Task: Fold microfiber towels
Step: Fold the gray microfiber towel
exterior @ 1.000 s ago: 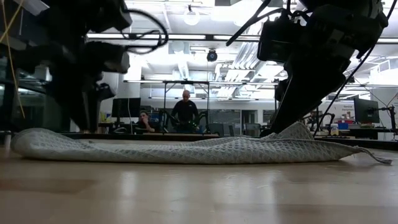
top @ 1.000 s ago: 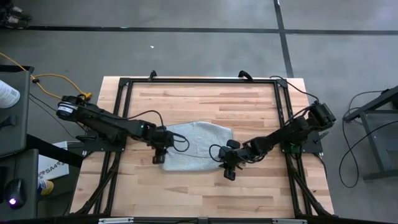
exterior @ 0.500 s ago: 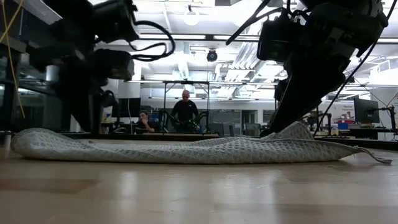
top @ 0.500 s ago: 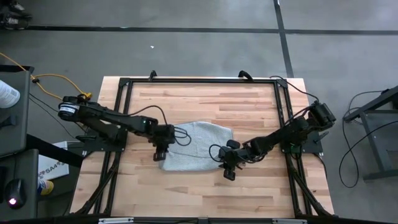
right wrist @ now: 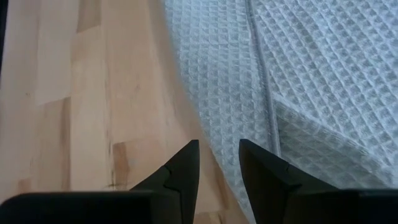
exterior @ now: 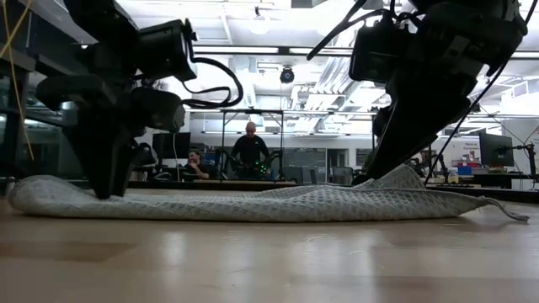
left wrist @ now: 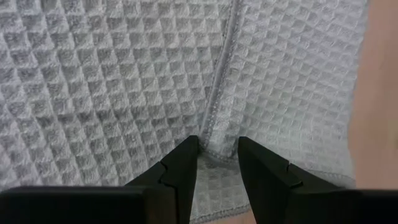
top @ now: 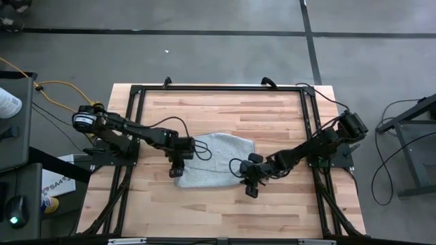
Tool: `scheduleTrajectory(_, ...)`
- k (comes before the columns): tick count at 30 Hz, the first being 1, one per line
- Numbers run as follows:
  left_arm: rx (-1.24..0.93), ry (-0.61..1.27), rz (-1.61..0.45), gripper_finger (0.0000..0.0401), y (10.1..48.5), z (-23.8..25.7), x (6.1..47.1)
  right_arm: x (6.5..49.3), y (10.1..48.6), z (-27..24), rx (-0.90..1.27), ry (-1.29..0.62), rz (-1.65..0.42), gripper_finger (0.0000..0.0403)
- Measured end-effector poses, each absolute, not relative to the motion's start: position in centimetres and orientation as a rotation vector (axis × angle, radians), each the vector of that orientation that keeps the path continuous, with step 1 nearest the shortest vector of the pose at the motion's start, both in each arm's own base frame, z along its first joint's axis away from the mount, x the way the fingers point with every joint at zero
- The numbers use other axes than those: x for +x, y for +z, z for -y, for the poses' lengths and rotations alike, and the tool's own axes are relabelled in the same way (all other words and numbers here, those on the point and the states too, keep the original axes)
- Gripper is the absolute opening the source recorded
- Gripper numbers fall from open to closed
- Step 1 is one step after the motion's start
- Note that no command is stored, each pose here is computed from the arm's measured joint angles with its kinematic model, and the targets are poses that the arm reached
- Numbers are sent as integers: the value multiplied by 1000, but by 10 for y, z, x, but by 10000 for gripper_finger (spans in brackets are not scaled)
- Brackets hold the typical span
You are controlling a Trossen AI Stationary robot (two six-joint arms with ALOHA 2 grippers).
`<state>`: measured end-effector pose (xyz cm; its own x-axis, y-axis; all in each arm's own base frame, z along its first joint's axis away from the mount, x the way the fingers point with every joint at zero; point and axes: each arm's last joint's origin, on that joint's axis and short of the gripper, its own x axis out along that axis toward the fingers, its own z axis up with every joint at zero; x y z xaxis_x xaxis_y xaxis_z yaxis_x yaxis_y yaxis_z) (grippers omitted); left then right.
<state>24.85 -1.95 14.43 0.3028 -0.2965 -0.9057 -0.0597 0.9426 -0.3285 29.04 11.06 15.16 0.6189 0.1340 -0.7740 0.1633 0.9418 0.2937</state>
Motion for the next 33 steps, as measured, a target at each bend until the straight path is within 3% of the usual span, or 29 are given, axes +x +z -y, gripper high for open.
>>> scheduleTrajectory(10, -336, -184, -1225, 109, 152, 20, 255, 290, 151, -110, 369, -28, -915, 107)
scheduleTrajectory(18, -375, -226, -1237, 9, 152, 22, 254, 282, 145, -106, 343, -125, -998, 107)
scheduleTrajectory(33, -383, -340, -1178, 3, 162, 34, 257, 272, 164, -97, 258, -244, -934, 107)
